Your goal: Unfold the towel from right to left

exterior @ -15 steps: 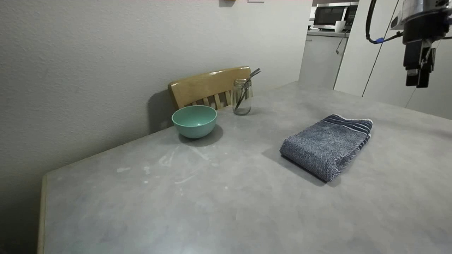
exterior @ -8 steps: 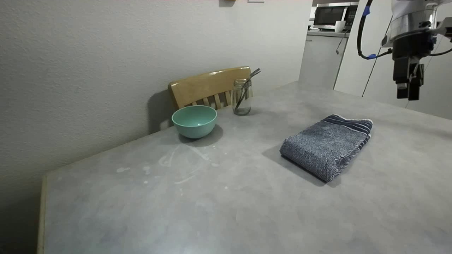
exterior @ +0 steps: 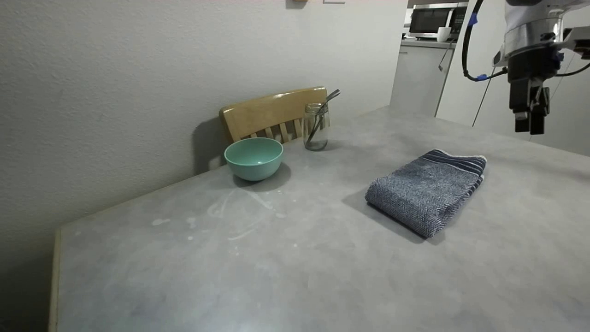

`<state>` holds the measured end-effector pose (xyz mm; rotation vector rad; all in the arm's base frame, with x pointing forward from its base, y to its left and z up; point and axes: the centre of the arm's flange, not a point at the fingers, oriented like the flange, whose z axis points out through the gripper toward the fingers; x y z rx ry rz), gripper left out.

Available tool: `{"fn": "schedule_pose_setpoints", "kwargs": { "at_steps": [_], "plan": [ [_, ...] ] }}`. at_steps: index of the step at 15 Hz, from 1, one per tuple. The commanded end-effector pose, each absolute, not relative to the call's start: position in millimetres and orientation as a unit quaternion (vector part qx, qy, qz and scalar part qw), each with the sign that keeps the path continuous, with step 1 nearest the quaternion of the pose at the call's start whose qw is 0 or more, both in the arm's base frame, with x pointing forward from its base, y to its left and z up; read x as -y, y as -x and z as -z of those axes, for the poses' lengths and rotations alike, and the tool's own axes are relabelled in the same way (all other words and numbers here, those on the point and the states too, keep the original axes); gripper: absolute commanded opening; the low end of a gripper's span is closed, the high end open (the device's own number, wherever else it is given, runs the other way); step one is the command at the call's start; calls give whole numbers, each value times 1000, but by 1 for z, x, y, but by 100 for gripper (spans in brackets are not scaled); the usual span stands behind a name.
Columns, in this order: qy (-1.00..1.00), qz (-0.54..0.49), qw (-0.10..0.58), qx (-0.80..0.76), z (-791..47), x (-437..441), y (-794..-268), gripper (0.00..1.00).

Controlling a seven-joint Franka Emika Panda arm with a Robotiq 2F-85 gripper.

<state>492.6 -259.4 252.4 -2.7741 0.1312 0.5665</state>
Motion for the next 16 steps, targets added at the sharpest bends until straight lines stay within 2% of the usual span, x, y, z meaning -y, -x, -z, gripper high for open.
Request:
{"fn": "schedule_pose_setpoints", "kwargs": {
  "at_steps": [1,8,16],
  "plan": [
    [959,-221,170,-53,-234,274,-509,100],
    [944,-253,198,-74,-208,294,-526,100],
    [939,-275,193,-70,-203,289,-523,100]
  ]
}}
